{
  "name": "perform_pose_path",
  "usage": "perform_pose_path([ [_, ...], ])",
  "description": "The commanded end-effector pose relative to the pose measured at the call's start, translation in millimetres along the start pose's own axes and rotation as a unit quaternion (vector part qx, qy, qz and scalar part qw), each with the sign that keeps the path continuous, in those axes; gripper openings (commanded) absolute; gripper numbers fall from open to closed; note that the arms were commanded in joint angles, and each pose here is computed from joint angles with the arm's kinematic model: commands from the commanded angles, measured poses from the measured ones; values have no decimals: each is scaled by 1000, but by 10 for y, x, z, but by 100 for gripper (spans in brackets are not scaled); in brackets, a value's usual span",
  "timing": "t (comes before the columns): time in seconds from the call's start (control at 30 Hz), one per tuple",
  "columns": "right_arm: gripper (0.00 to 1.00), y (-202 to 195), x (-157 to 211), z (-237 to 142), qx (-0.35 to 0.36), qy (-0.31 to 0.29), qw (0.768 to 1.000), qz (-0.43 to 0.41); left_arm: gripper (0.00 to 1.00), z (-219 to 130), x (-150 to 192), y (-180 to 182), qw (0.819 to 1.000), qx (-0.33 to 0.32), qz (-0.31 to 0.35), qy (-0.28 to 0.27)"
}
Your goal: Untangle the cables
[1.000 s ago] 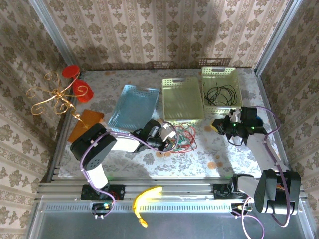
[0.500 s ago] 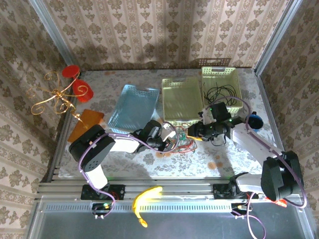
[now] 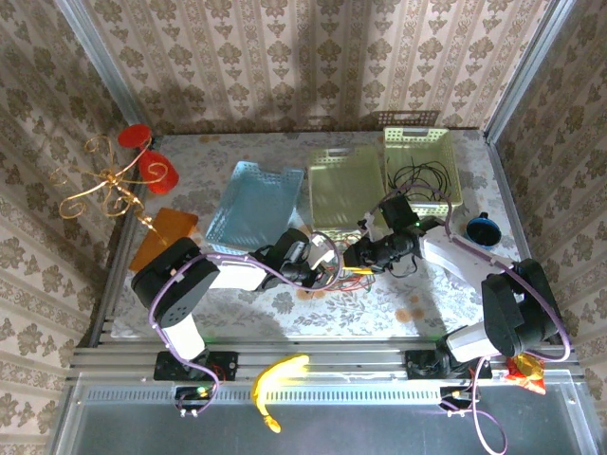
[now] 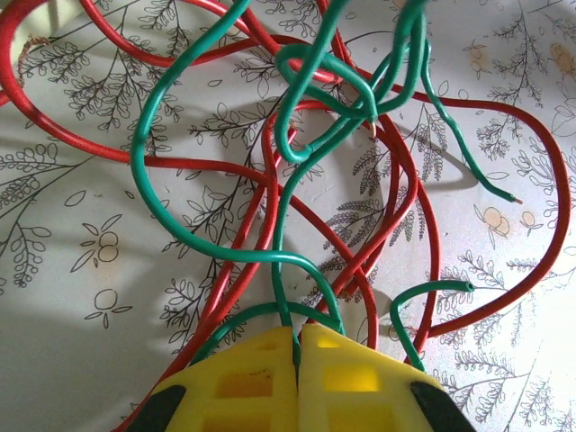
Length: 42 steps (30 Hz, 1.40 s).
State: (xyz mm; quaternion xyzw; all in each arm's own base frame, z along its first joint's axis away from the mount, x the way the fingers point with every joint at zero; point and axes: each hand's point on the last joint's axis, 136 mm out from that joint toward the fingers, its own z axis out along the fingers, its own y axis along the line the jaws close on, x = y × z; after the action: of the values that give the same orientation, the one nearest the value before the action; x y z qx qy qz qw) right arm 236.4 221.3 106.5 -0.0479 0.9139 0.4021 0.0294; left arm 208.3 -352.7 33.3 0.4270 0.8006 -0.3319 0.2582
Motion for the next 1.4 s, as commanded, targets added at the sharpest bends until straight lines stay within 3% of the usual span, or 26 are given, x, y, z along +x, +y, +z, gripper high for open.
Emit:
perform_pose_path([
  [0.0, 45, 218, -23, -45, -36, -4, 999, -35, 0, -35, -52, -33, 1000, -2, 2, 3],
  [0.33, 43, 122, -111, 101, -28, 20, 999, -16, 0, -42, -82, -55, 1000, 2, 8, 0],
  [0.37, 41, 113, -123, 109, -25, 21, 999, -17, 0, -47, -88, -57, 1000, 2, 8, -1],
  [0.5, 9, 109, -157, 77, -17, 12, 999, -24, 0, -54, -76, -43, 1000, -3, 4, -2],
  [0.53, 5, 107, -156, 55, -13, 7, 1000, -27, 0, -53, -64, -38, 1000, -5, 4, -1],
  [0.73, 2, 89, -118, -257, 10, -23, 1000, -11, 0, 3, 77, 61, 1000, -24, -12, 13],
  [0.97, 2, 311, -362, -1003, 2, -128, 992, -4, 0, 81, 300, 268, 996, -73, -25, 39],
  [1.1, 0, 220, -585, -1419, 8, -197, 980, 36, 0, 99, 384, 298, 995, -78, -33, 49],
  [1.37, 0, -173, -746, -2031, 158, -305, 937, 59, 0, 91, 506, 307, 994, -81, -47, 57],
])
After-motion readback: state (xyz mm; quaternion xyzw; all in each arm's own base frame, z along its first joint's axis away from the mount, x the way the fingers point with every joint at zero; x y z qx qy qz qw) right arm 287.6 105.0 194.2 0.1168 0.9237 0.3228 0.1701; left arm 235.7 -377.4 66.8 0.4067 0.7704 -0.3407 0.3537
